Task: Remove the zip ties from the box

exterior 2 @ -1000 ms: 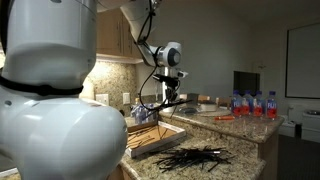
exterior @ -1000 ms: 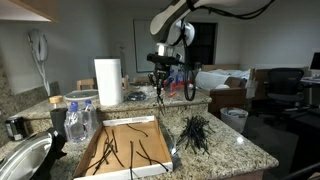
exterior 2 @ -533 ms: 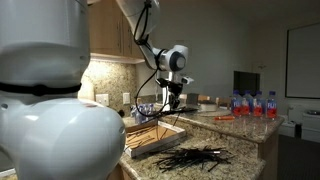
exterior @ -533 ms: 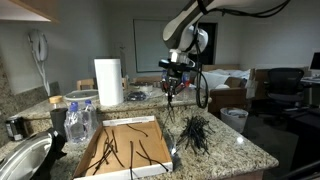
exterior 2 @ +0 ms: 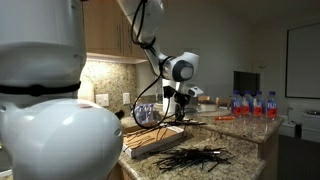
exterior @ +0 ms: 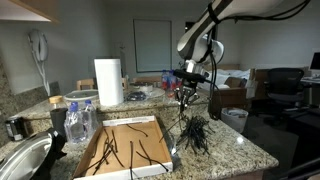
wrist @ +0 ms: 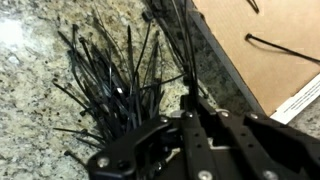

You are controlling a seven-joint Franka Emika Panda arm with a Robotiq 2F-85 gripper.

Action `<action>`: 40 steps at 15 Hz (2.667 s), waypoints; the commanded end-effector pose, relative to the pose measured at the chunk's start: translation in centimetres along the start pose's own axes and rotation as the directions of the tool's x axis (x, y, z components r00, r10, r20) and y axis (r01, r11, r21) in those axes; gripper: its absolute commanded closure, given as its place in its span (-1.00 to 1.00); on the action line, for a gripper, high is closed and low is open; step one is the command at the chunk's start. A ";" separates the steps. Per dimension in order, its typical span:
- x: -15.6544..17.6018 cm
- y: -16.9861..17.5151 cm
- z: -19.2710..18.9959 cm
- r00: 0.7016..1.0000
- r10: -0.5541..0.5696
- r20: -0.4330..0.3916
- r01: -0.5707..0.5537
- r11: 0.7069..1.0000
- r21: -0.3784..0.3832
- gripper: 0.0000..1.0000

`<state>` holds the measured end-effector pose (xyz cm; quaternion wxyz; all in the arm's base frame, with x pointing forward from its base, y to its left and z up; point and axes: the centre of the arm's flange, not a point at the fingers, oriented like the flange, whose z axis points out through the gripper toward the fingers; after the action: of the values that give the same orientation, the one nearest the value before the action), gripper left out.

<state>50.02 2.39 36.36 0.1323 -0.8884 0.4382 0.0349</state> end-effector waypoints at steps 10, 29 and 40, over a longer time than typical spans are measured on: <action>6.7 6.6 3.1 0.997 0.072 0.037 -0.074 0.995 0.072 0.87; 2.9 4.9 1.9 0.982 -0.171 -0.084 0.179 0.977 0.112 -1.00; -8.6 -6.5 1.9 0.857 -0.511 -0.068 0.514 0.857 0.040 -1.00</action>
<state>48.70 8.69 36.83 0.1601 -0.9579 0.2342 -0.0442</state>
